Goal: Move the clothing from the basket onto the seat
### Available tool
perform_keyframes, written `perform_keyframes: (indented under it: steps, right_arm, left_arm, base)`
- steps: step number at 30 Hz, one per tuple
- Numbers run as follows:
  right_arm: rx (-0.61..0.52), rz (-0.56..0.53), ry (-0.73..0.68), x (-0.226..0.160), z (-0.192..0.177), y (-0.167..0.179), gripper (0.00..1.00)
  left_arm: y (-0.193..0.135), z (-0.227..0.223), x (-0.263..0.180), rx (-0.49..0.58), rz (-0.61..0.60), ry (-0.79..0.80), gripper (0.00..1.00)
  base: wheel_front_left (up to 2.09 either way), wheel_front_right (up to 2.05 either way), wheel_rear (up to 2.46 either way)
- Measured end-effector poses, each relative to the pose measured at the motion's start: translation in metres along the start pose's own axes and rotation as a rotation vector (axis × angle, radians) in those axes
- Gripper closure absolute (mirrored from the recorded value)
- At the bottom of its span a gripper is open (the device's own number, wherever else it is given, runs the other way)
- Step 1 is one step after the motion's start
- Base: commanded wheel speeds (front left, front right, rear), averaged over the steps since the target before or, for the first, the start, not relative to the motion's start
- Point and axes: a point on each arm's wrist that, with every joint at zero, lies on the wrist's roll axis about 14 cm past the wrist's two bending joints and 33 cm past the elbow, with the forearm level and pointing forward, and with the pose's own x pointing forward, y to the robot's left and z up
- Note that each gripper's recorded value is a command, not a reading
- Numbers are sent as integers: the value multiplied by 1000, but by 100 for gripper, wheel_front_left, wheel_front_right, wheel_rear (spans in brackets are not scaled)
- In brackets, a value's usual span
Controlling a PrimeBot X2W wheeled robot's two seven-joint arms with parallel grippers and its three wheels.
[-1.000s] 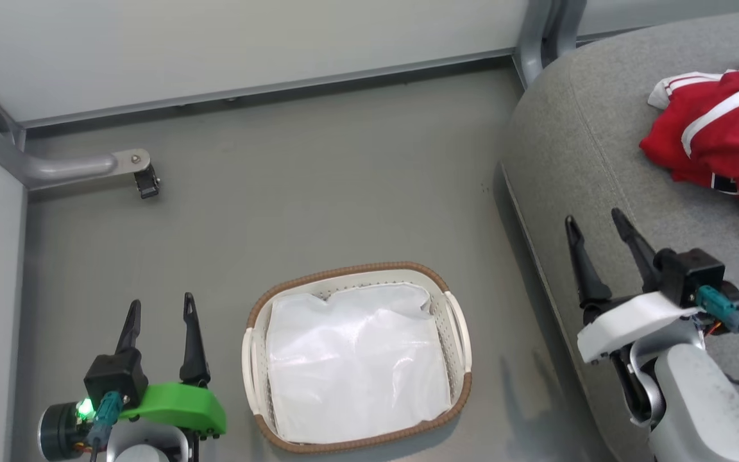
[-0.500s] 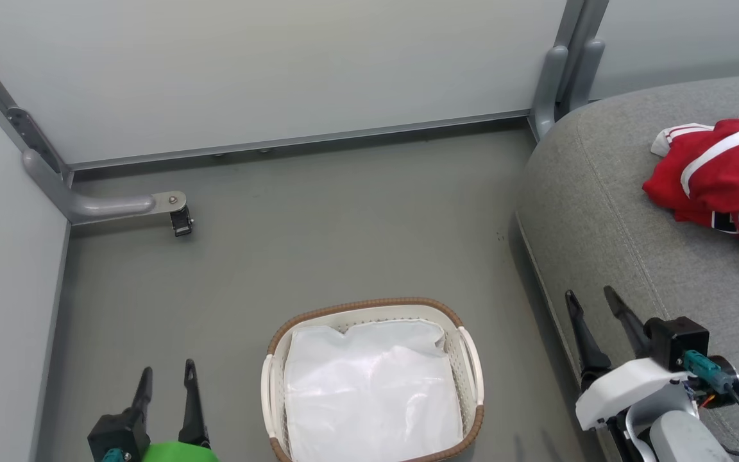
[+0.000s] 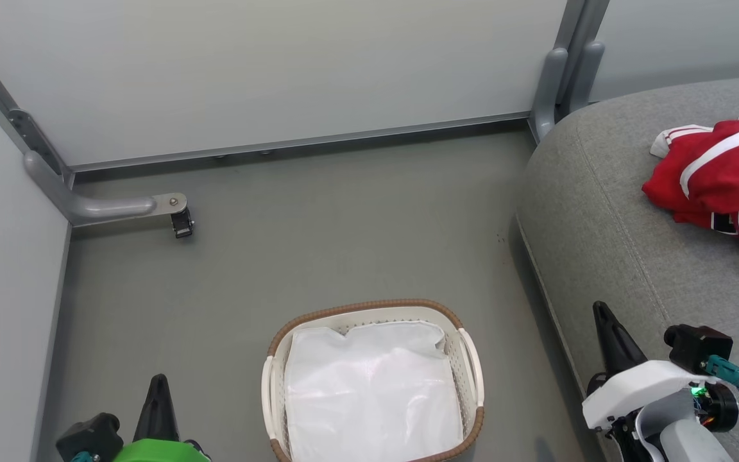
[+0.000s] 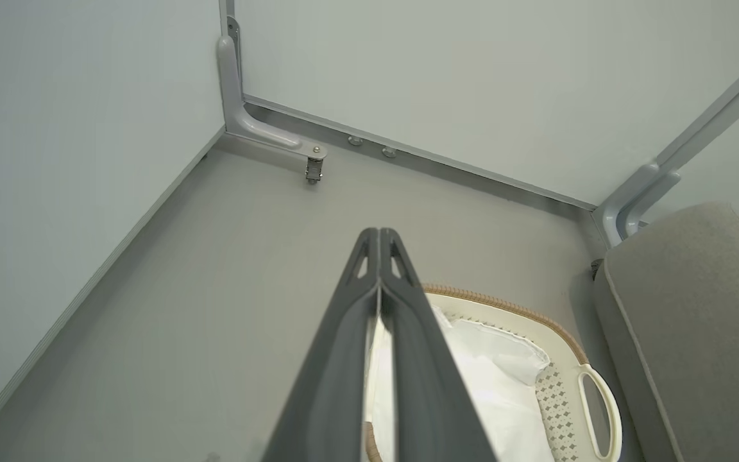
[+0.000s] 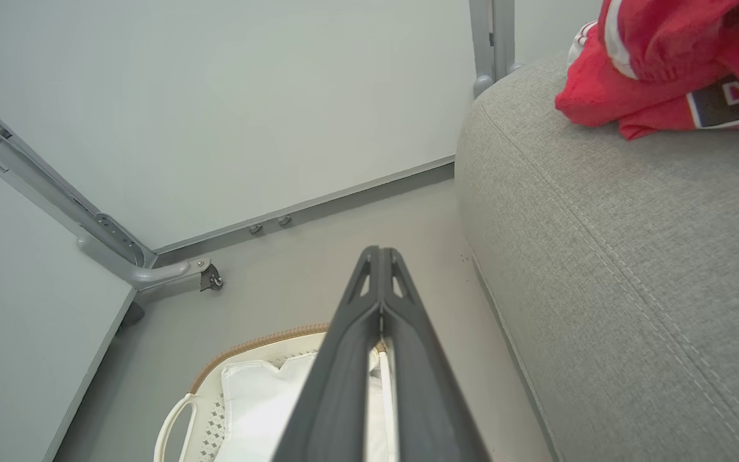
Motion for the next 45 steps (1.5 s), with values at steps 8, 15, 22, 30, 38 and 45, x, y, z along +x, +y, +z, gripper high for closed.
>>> perform_keyframes:
  steps: [8,15,22,30,38,45]
  right_arm:
    - [136,-31,-6,0,4,-4,100]
    - [245,-49,-13,-1,7,-7,100]
    - [347,-63,-20,-1,10,-10,100]
    - [451,-69,-30,-1,14,-11,100]
    - [550,-73,-39,-1,18,-12,100]
    - [628,-72,-45,-1,21,-13,100]
  left_arm:
    - [2,5,2,-138,14,3,100]
    - [1,11,5,-247,12,-3,100]
    - [2,17,8,-347,11,-8,100]
    - [1,23,10,-457,4,-12,100]
    - [-2,31,13,-553,-15,-21,100]
    - [-3,37,14,-637,-27,-26,100]
  base:
    - [0,0,0]
    - [0,0,0]
    - [0,0,0]
    - [0,0,0]
    - [0,0,0]
    - [0,0,0]
